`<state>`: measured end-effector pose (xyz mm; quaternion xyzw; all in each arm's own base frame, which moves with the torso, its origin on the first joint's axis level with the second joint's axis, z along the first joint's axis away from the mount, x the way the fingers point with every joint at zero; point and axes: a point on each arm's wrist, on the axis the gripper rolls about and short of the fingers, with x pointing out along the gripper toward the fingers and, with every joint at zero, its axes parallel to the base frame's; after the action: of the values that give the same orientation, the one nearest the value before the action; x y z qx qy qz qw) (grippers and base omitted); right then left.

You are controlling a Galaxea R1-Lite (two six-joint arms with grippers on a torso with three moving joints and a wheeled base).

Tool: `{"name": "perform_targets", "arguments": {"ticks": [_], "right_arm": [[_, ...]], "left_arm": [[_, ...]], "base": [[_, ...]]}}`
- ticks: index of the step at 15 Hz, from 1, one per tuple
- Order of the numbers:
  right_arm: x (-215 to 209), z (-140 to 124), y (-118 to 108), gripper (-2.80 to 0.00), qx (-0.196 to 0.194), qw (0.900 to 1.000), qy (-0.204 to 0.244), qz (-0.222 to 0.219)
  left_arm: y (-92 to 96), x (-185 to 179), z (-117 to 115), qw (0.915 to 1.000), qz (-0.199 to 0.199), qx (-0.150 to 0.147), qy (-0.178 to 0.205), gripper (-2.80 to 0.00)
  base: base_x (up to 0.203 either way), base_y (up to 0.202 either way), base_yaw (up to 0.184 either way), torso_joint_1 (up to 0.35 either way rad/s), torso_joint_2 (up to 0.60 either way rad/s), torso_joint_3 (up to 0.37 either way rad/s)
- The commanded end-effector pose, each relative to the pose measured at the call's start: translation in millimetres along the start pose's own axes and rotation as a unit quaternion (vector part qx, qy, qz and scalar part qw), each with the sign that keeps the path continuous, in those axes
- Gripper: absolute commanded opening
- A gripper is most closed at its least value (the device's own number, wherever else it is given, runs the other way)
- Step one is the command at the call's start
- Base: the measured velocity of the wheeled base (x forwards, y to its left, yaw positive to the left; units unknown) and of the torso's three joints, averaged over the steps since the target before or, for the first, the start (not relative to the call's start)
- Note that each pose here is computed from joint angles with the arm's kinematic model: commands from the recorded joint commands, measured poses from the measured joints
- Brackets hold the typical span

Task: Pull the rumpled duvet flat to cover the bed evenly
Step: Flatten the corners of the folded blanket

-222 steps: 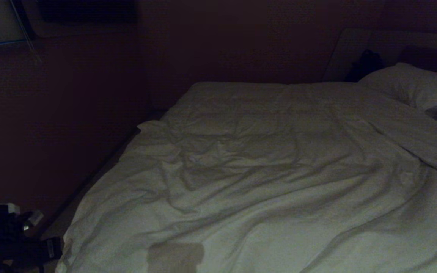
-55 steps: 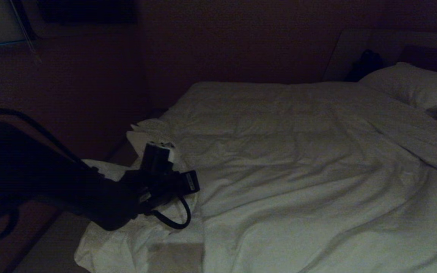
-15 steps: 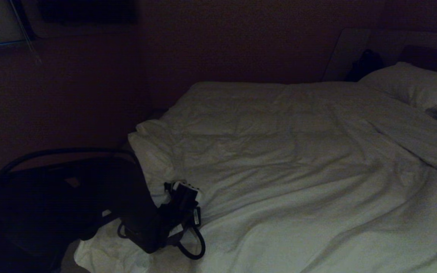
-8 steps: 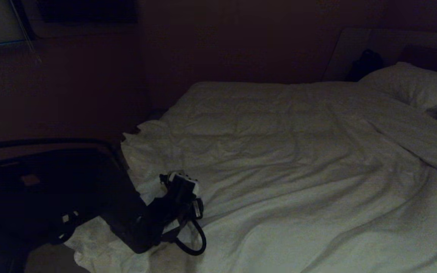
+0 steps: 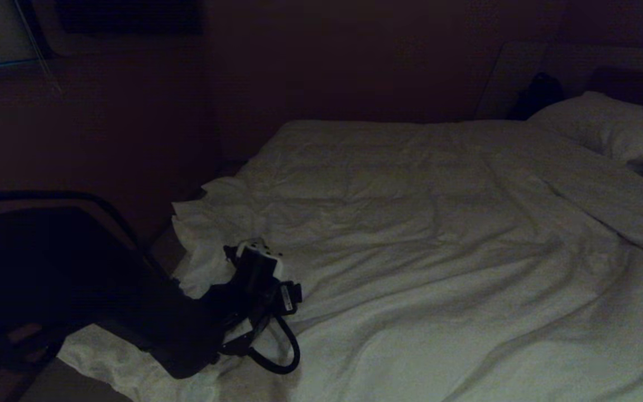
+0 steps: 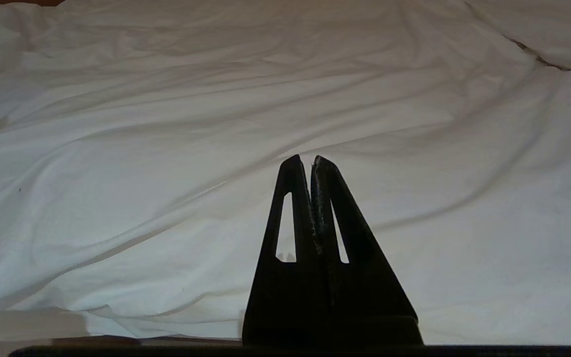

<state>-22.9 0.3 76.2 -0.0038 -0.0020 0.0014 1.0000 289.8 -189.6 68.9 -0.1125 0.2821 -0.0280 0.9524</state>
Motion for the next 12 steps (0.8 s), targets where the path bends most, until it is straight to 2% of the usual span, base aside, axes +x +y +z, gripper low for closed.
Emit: {"name": "perform_targets", "arguments": {"ticks": [1, 8, 12], "right_arm": [[0.1, 0.0, 0.0, -2.8, 0.0, 1.0, 0.0, 0.0], [0.1, 0.0, 0.0, -2.8, 0.0, 1.0, 0.0, 0.0], [0.1, 0.0, 0.0, -2.8, 0.0, 1.0, 0.0, 0.0]], "left_arm": [[-0.1, -14.0, 11.3, 0.9997, -0.01, -0.01, -0.019, 0.0], [7.9, -66.7, 35.6, 0.9967, -0.04, -0.031, -0.064, 0.0], [18.4, -91.8, 40.0, 0.9959, -0.042, -0.04, -0.07, 0.0]], "base": [[0.0, 0.0, 0.0, 0.0, 0.0, 0.0], [0.0, 0.0, 0.0, 0.0, 0.0, 0.0], [0.0, 0.0, 0.0, 0.0, 0.0, 0.0]]}}
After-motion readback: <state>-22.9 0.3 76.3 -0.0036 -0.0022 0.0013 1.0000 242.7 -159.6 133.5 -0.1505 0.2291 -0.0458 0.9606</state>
